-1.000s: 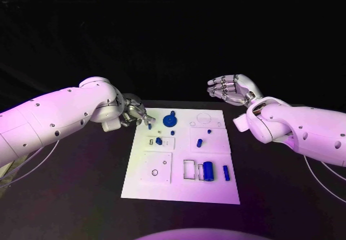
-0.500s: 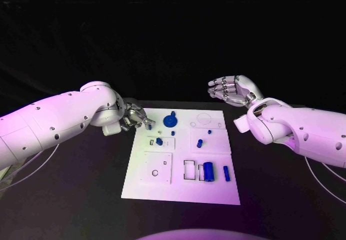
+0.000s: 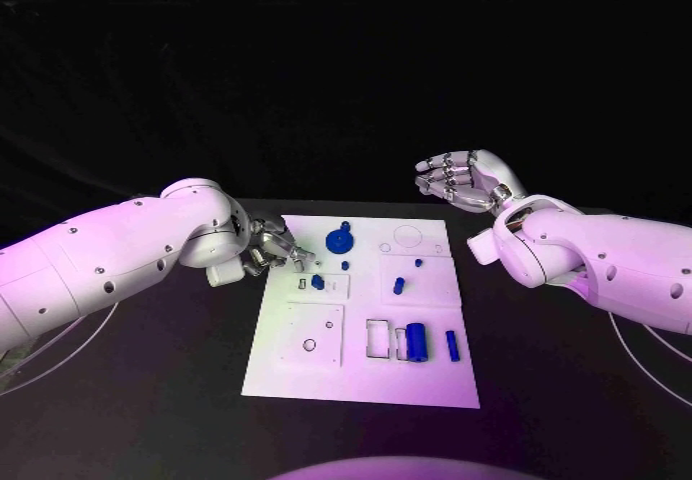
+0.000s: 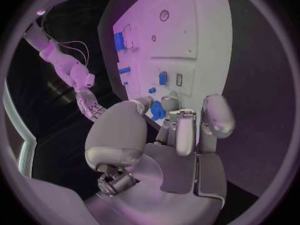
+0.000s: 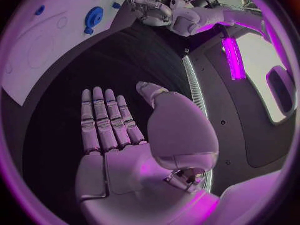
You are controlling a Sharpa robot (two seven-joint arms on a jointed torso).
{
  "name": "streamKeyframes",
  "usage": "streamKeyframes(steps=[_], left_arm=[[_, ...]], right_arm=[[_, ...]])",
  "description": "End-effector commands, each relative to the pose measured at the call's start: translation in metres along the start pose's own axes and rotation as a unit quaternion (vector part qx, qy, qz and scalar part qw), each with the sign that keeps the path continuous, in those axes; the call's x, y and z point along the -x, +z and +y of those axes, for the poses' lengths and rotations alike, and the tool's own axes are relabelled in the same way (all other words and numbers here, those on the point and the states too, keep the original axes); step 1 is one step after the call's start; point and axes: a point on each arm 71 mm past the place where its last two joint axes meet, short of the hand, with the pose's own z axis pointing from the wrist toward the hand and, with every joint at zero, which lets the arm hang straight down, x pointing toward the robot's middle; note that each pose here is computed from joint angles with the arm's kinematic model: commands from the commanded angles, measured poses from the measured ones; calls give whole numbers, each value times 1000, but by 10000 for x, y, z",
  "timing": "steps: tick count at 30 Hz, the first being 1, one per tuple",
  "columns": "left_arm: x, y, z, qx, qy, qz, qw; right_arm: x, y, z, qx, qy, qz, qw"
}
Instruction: Assemble the parts on the task board
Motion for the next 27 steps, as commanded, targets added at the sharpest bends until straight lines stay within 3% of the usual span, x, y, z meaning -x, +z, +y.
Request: streamKeyframes(steps=[1, 13, 27], left_arm=[[-63, -6, -36, -19, -18, 16, 1000], [-179, 23, 17, -19, -24, 34, 999], [-232, 54, -4, -22, -24, 41, 999]], right_arm=[[-13, -4, 7, 6, 2, 6, 1000], [-11, -9, 0, 5, 1, 6, 1000], [-12, -12, -4, 5, 2, 6, 1000]])
